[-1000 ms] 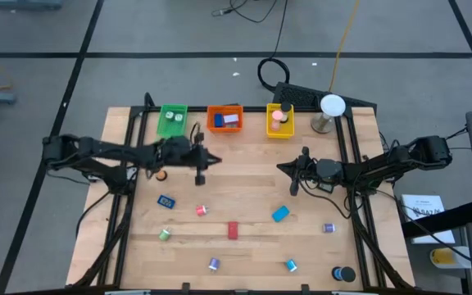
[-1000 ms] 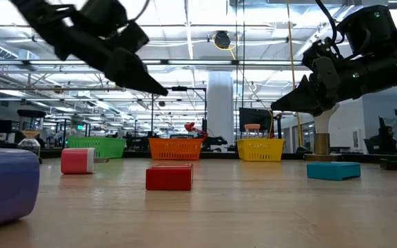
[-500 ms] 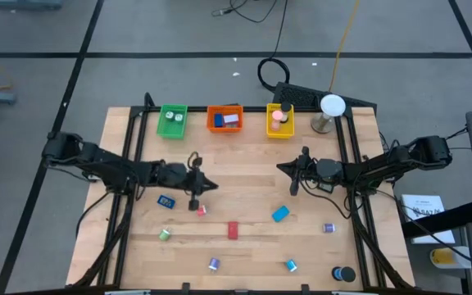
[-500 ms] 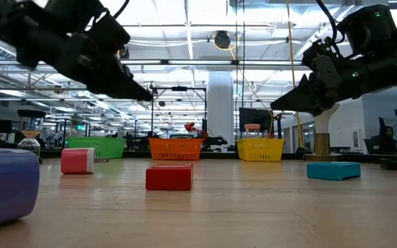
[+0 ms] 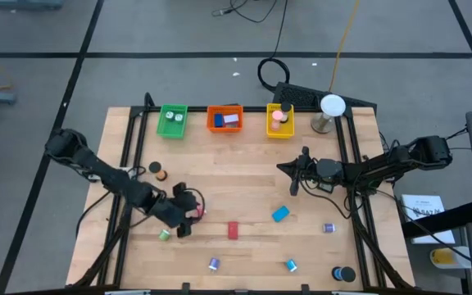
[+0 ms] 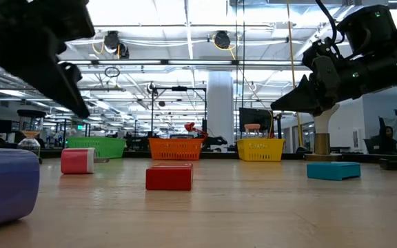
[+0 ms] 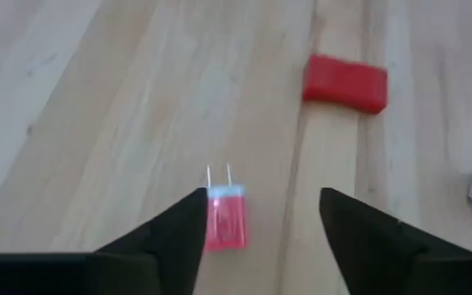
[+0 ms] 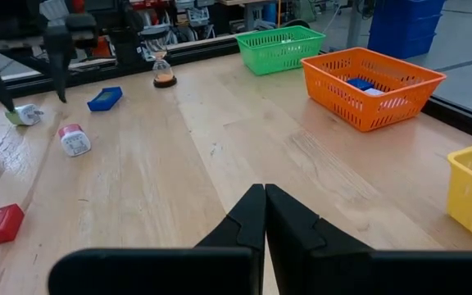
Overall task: Pick & Place Office items
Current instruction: Put the pink charger adaptor into the green bin
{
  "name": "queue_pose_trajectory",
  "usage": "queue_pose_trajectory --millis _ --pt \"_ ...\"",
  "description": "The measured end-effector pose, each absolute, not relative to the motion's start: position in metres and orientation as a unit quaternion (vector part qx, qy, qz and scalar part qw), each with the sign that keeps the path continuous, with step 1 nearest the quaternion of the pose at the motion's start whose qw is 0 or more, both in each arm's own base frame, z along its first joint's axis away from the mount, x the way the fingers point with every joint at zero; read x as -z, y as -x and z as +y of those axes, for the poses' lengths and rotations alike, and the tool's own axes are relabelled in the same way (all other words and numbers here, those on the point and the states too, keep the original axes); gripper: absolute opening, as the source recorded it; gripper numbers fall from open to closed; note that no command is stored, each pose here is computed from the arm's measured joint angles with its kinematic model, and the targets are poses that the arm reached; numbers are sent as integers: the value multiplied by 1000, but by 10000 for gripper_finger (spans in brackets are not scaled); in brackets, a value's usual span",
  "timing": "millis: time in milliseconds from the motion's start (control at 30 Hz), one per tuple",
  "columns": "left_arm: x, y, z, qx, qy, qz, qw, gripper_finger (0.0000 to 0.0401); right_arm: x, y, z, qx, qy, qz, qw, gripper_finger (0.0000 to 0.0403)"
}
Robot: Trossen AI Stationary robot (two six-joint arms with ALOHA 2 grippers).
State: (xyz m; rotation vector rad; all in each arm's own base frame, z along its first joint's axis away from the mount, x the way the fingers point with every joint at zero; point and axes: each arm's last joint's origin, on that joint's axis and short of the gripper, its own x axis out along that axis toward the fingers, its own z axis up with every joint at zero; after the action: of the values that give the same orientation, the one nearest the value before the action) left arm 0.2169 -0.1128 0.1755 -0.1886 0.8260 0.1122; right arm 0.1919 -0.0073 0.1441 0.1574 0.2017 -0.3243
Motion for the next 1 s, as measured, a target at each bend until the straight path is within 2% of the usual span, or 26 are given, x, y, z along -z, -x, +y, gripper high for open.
queue_pose_trajectory --millis 167,367,767,1000 --pt "-157 -216 -123 -74 73 424 900 284 -144 -192 -7 161 -78 99 979 4" --pt "-140 -222 -124 -109 62 431 894 289 -144 -192 -7 161 -78 99 979 4" --pt "-134 -226 -123 -108 62 433 893 207 -144 -192 -7 161 -78 102 979 4" --pt "-118 -232 -121 -114 62 455 881 200 -144 -192 -7 161 -78 102 979 4"
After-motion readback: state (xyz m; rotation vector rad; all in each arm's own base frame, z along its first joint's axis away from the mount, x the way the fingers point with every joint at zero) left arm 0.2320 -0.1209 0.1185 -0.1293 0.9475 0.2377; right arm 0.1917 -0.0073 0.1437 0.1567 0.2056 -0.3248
